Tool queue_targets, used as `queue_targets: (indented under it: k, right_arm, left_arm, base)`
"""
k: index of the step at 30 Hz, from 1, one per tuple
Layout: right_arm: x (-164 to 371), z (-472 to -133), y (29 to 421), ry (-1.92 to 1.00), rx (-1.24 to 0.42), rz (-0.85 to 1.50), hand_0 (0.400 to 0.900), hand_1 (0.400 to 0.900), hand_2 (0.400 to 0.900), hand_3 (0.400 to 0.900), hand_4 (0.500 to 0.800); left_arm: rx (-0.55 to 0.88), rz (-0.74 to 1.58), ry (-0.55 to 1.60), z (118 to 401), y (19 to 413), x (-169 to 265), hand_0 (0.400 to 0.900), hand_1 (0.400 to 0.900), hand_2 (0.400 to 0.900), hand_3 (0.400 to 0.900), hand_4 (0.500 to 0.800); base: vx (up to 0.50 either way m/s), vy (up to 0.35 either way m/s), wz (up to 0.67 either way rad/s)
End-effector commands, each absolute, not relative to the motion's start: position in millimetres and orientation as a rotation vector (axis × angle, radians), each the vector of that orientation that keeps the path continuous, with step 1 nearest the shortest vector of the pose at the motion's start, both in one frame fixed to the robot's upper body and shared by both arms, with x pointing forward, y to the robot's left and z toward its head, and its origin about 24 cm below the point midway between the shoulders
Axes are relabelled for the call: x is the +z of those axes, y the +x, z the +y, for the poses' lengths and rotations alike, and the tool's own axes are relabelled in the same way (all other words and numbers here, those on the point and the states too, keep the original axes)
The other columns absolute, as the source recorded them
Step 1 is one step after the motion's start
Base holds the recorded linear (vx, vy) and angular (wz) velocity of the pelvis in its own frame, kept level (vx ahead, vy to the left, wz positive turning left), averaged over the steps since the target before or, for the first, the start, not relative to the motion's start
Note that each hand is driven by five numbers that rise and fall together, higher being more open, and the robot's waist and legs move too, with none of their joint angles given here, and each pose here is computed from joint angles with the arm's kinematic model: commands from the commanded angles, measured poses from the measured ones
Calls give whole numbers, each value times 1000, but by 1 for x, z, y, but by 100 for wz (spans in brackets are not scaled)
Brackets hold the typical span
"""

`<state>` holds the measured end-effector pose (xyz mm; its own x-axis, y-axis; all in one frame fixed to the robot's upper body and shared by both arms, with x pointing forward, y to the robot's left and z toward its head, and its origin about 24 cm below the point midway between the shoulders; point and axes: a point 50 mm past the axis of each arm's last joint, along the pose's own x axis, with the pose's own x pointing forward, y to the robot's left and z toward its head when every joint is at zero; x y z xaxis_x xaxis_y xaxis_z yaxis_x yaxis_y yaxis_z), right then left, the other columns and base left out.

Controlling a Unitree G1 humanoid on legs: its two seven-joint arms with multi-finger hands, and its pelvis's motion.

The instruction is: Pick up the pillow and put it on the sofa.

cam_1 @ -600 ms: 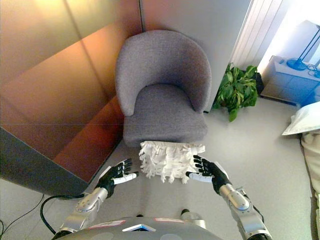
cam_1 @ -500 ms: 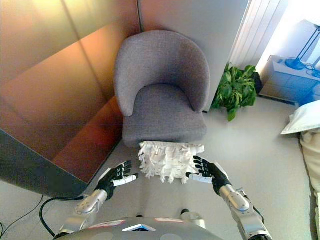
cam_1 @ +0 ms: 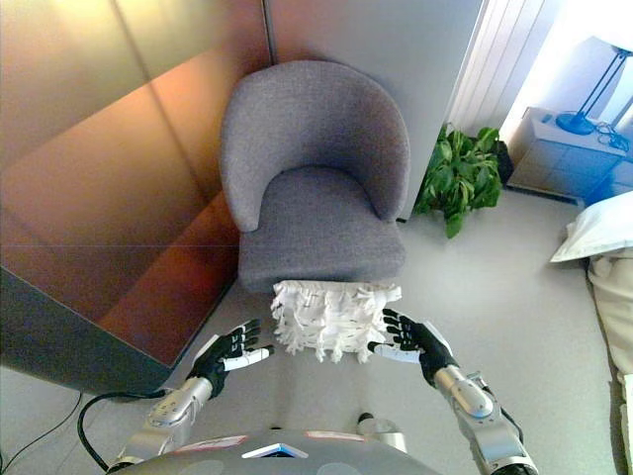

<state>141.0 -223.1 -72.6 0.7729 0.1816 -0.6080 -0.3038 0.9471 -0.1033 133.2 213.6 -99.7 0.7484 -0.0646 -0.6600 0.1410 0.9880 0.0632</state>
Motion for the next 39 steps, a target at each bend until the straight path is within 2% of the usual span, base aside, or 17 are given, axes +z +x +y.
queue_targets:
  k: [1,17,26,33,39]
  right_arm:
    - [-42,-222,175,-230,258,421,900,900,900,900,800]
    - [-34,-220,180,-250,279,385,900,900,900,900,800]
    - [-15,-220,203,-275,277,284,900,900,900,900,800]
    - [-9,-222,215,-293,229,245,900,900,900,900,800]
    - [-2,-216,230,-313,220,200,900,900,900,900,800]
  left_arm:
    - [-96,506,150,223,170,-69,900,900,900,900,800]
    - [-91,508,135,222,171,-69,900,900,900,900,800]
    - [-116,450,119,214,190,-59,900,900,900,900,800]
    - [-101,420,103,210,198,-55,900,900,900,900,800]
    - [-68,389,95,208,205,-51,900,900,900,900,800]
  base:
    - [0,0,0]
    - [-13,-26,-3]
    - [-67,-132,-5]
    - [139,23,-2]
    - [254,115,-34]
